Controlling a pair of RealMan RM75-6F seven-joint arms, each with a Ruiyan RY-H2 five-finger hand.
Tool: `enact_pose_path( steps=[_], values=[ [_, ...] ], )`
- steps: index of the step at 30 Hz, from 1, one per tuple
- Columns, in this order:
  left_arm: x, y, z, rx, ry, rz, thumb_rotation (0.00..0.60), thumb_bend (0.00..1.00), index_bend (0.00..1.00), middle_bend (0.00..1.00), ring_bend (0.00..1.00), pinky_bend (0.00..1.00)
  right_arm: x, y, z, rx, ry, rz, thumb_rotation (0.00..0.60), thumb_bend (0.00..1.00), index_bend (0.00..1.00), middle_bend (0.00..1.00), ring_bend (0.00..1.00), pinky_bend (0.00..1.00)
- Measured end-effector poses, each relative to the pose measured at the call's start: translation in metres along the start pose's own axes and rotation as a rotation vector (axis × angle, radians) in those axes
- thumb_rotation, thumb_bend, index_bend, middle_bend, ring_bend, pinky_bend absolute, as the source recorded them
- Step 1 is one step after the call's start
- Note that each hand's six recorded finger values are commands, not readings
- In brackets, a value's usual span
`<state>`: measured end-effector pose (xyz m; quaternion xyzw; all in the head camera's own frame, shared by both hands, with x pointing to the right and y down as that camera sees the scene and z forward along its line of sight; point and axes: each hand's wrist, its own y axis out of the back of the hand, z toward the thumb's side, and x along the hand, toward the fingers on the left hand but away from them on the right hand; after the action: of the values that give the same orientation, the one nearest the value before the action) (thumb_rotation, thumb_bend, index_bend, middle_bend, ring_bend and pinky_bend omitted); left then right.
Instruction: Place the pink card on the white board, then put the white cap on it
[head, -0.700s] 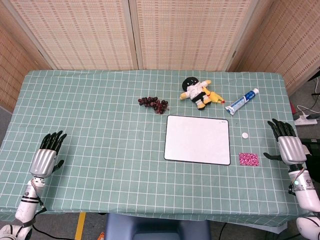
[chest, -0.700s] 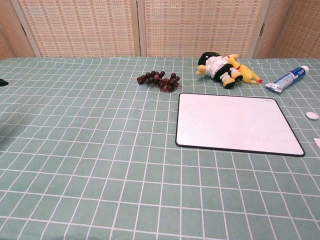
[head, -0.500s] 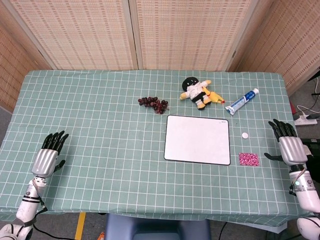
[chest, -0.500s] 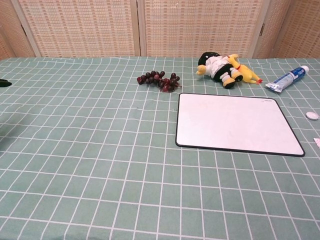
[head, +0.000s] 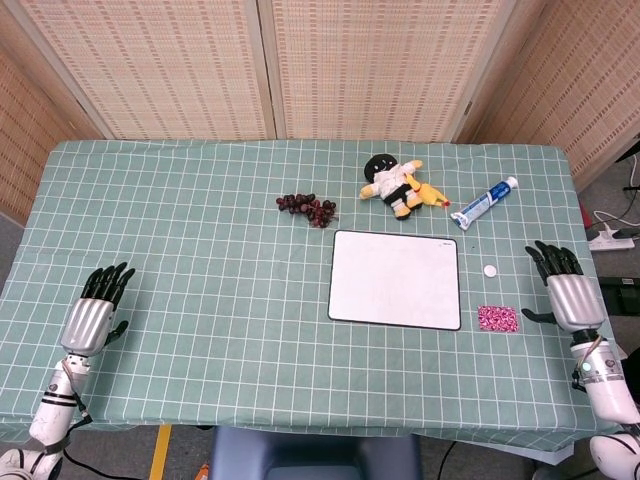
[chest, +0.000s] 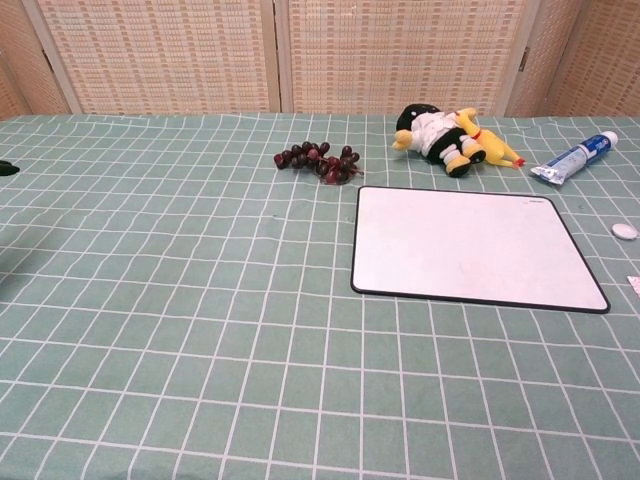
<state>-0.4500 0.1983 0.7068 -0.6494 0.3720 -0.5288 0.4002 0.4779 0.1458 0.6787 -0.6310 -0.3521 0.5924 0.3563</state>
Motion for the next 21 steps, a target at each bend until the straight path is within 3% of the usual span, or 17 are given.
enact_pose_path(
  steps=[9,21],
  values=[
    [-0.003,-0.001,0.002,-0.002,0.002,0.001,0.600,0.19,0.00,0.00,0.00,0.00,0.004,-0.006,0.008,0.026,0.015,0.028,0.600,0.00,0.12,0.00,0.00,0.00],
    [-0.002,0.000,0.001,-0.025,0.003,-0.007,0.600,0.19,0.00,0.00,0.00,0.00,0.010,-0.021,0.018,0.119,-0.009,0.128,0.600,0.00,0.14,0.00,0.00,0.00]
  ],
)
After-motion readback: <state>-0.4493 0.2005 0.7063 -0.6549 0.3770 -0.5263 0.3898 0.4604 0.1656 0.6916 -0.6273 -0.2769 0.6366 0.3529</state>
